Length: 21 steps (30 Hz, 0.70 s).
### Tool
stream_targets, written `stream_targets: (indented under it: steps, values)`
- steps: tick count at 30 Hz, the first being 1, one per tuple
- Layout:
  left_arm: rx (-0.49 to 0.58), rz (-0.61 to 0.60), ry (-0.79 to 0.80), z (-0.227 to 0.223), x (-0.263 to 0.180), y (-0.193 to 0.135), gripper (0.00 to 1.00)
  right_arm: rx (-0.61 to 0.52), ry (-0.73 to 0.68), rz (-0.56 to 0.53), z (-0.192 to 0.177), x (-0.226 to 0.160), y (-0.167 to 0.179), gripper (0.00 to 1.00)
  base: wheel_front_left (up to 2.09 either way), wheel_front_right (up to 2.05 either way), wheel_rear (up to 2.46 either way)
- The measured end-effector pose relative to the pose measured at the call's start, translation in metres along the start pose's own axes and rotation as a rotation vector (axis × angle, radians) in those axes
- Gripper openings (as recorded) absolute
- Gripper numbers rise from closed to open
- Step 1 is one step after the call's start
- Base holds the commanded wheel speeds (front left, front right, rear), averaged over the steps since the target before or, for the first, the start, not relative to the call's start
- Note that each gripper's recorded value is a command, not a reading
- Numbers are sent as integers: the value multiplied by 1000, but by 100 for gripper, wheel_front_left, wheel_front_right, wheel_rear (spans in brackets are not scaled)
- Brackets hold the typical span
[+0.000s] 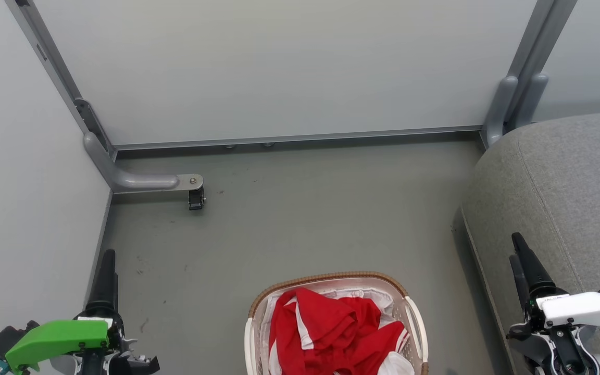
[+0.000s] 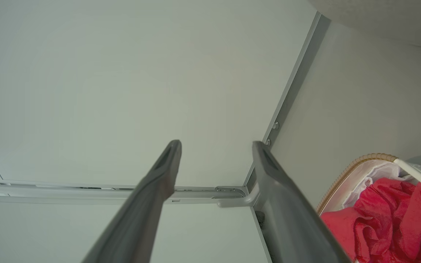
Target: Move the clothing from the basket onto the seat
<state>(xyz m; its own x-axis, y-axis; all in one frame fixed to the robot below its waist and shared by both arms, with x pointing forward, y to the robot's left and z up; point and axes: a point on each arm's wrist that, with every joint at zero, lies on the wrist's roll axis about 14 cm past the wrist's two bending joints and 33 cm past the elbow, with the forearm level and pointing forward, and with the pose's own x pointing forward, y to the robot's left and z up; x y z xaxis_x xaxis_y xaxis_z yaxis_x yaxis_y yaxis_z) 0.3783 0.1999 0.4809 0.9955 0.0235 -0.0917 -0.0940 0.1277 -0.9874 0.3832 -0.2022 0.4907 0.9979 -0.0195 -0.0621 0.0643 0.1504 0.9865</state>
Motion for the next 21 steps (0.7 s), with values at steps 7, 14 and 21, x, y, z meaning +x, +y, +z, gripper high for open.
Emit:
stream_targets:
  steps: [7,14,21]
  values:
    - [197,-4,-5,0,1,-3,100,-184,-1,13,1,2,6,100,0,0,0]
    - [358,-10,9,-6,1,-4,100,-321,-1,20,-2,3,7,100,0,0,0]
    - [515,-15,36,-15,0,-2,100,-445,3,25,-4,3,8,100,0,0,0]
